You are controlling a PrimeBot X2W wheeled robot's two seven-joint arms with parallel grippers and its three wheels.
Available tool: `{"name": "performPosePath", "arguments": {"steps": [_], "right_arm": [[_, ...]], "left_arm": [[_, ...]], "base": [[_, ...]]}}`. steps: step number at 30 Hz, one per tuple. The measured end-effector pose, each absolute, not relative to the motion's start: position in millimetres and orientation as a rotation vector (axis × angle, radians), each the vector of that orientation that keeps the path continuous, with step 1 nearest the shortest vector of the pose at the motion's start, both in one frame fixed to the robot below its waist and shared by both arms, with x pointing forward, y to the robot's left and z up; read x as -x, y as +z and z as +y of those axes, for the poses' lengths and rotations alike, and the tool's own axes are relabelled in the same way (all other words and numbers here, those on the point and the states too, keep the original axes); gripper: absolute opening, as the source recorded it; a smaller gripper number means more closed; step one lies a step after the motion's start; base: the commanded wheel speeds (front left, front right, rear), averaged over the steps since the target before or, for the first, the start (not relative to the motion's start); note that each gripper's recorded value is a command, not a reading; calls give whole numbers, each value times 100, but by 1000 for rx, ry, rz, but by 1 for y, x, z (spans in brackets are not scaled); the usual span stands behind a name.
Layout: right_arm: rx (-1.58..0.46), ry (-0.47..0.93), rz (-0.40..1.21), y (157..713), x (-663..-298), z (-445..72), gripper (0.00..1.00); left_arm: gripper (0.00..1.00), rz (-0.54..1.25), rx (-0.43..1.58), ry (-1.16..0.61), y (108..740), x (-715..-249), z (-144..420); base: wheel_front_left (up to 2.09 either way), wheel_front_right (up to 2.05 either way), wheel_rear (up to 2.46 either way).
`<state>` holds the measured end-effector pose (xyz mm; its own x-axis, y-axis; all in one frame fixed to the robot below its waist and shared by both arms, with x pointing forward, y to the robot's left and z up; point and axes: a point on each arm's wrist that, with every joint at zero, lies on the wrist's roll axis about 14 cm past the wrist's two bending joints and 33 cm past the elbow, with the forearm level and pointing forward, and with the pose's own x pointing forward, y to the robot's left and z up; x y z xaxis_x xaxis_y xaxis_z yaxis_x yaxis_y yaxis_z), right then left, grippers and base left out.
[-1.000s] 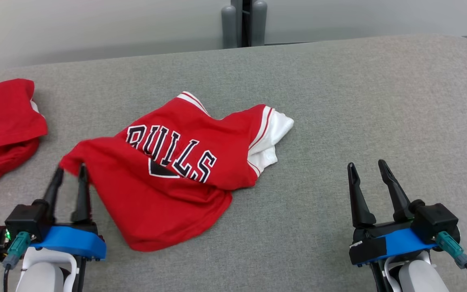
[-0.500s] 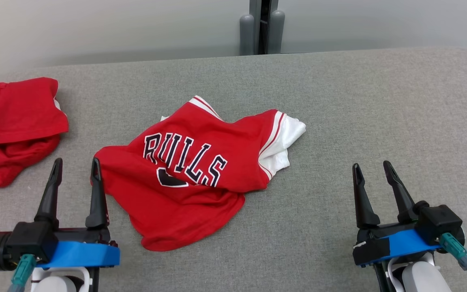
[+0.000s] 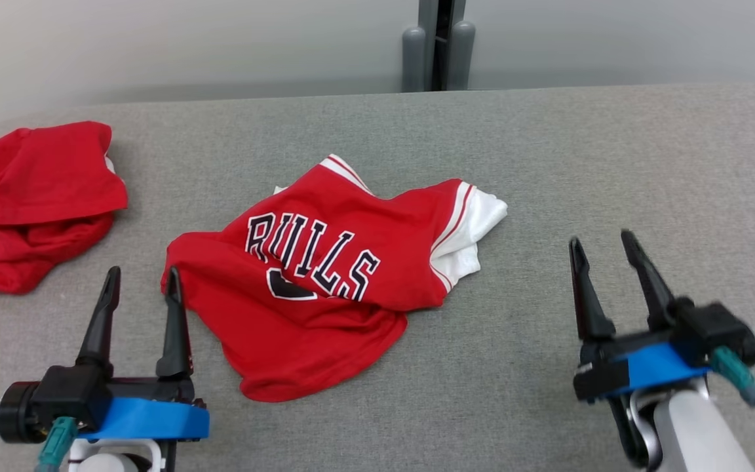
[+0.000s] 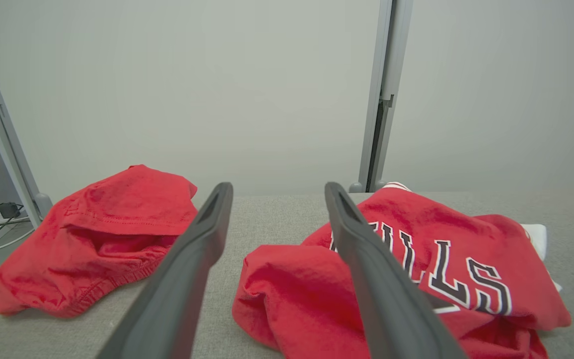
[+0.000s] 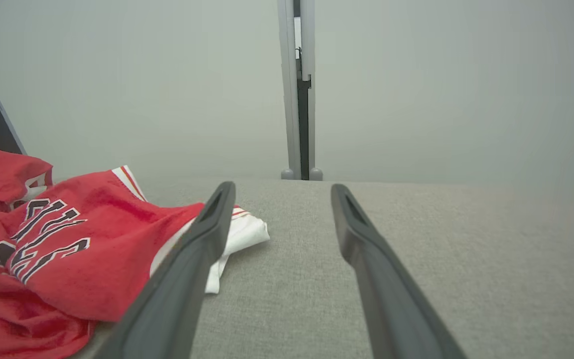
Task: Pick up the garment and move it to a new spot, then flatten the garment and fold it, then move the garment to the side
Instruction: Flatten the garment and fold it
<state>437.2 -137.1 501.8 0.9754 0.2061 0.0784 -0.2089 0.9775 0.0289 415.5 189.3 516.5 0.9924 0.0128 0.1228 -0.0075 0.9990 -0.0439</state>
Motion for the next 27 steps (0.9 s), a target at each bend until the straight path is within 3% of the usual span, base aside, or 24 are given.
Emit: {"name": "performPosePath", "arguments": {"steps": [8, 16, 27], "right_arm": [[70, 306, -124, 522, -489, -115, 100], [135, 353, 86, 465, -528, -102, 100], [142, 391, 349, 381, -534, -90, 100]], "left_arm": [[100, -107, 71, 3, 511, -415, 185], [100, -83, 88, 52, 504, -413, 197], [100, -42, 90, 116, 490, -412, 213]], "base": [[0, 0, 0], [0, 0, 0], [0, 0, 0]]}}
